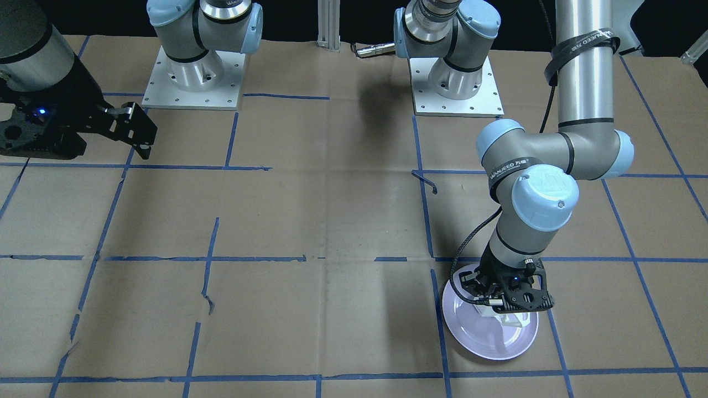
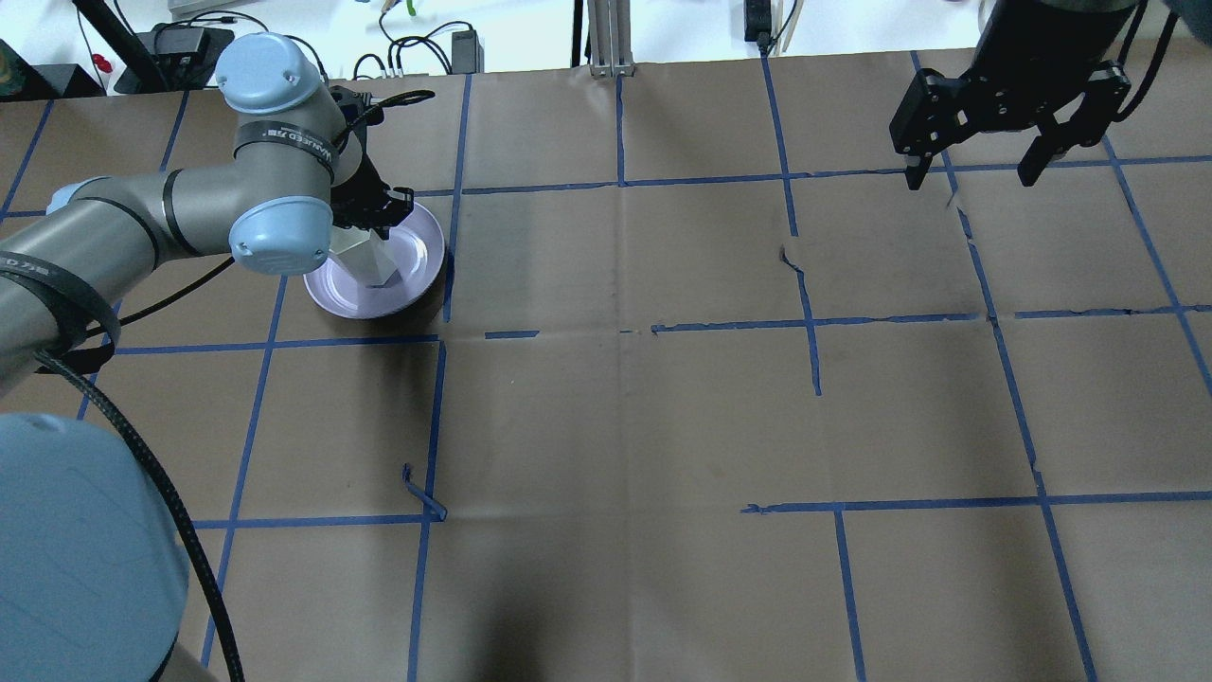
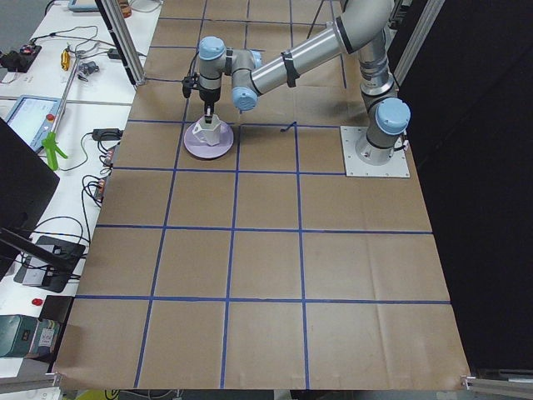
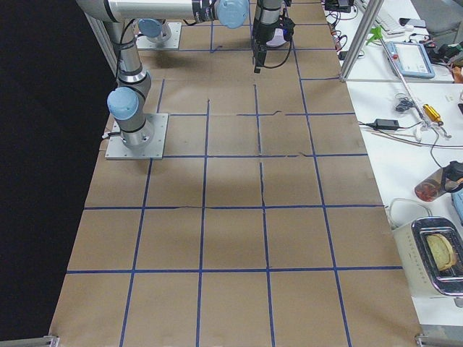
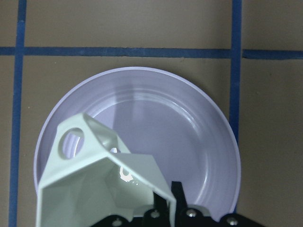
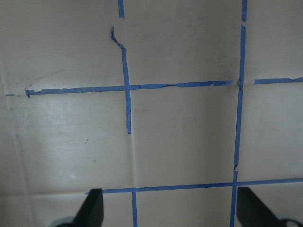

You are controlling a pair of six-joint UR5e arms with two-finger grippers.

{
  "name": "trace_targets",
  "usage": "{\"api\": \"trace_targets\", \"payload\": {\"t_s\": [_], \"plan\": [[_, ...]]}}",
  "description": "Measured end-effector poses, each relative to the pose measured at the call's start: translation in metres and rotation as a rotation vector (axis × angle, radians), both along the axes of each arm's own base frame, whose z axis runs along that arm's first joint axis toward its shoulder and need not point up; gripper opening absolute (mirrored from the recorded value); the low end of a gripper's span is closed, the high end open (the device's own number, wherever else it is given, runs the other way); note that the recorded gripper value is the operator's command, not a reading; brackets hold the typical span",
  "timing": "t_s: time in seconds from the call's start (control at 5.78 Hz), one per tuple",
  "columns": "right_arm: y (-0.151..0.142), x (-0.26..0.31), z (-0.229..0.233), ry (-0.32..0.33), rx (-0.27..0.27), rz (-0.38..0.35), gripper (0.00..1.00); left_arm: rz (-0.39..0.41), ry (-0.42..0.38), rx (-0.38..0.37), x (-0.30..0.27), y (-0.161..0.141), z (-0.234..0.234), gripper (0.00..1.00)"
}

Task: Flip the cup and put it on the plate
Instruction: 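Lower the mug upright onto the plate and open the left gripper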

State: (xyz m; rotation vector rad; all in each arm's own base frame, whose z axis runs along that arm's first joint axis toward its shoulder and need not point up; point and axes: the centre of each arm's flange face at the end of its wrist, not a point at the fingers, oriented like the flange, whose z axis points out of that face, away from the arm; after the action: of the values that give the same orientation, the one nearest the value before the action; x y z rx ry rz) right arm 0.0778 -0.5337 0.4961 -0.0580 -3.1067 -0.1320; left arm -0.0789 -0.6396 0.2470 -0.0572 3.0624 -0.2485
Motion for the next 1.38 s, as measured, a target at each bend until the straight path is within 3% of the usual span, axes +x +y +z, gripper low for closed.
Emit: {"api": "trace_targets", "payload": {"t_s": [0.52, 1.04, 1.38], "plan": [[0.0, 0.0, 0.0, 0.0, 0.0, 0.0, 1.0, 0.001, -0.003, -0.008, 0.0, 0.001, 0.035, 1.0], [0.0, 0.0, 0.0, 0.0, 0.0, 0.0, 1.0, 0.021, 0.03, 0.136, -0.038, 0.073, 0.158, 1.0], [0.0, 0.0, 0.0, 0.0, 0.0, 0.0, 1.0, 0.016, 0.061, 0.189, -0.082, 0.125, 0.208, 1.0]]}}
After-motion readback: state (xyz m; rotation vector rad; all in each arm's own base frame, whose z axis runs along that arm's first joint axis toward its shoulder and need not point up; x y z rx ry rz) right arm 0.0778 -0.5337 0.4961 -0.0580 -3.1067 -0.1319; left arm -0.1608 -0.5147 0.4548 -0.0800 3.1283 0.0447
